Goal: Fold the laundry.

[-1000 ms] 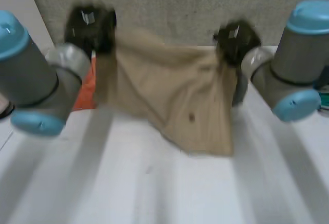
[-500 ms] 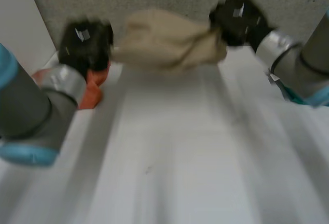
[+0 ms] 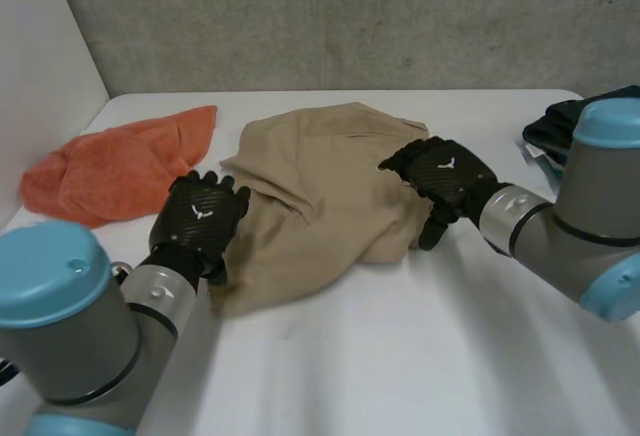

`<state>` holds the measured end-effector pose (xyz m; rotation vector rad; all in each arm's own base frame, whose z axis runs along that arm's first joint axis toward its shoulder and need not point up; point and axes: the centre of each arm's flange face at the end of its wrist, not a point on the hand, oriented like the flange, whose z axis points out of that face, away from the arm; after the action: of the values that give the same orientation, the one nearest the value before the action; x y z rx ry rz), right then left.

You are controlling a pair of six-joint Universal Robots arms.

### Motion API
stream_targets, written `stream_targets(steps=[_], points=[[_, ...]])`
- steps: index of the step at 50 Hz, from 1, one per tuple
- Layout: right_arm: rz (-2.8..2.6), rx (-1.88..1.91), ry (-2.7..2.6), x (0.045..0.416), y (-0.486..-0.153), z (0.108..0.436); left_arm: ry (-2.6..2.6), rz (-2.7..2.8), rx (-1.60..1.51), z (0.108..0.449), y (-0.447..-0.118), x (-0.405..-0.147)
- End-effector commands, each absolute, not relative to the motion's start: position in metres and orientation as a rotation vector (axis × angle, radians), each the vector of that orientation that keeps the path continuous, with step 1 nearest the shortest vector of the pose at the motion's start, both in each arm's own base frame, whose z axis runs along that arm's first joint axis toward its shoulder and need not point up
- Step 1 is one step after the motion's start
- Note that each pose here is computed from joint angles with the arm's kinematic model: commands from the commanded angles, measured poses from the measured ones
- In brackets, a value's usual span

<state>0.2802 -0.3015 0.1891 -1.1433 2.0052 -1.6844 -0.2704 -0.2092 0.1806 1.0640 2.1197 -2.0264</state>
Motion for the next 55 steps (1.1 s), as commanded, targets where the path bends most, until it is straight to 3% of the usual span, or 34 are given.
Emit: stream_targets(steps=[1,6,15,29,41,55], points=[[-1.559,-0.84,2.238,0.256,-0.284,0.207,2.204,-1.908,1.118,0.186,-0.188,-0.261],[-1.443,-0.754,2.385,0.24,-0.273,0.206,2.282,-1.783,1.179,0.178,-0.175,-0.257],[-1.386,-0.934,2.42,0.23,-0.256,0.191,2.36,-1.714,1.242,0.165,-0.167,-0.262],[-1.568,-1.038,2.227,0.269,-0.281,0.159,2.356,-1.702,1.307,0.14,-0.173,-0.281],[-1.64,-1.122,2.167,0.296,-0.318,0.13,2.202,-1.746,1.232,0.123,-0.219,-0.293],[-1.68,-1.179,2.166,0.317,-0.33,0.111,2.141,-1.831,1.165,0.128,-0.258,-0.304]])
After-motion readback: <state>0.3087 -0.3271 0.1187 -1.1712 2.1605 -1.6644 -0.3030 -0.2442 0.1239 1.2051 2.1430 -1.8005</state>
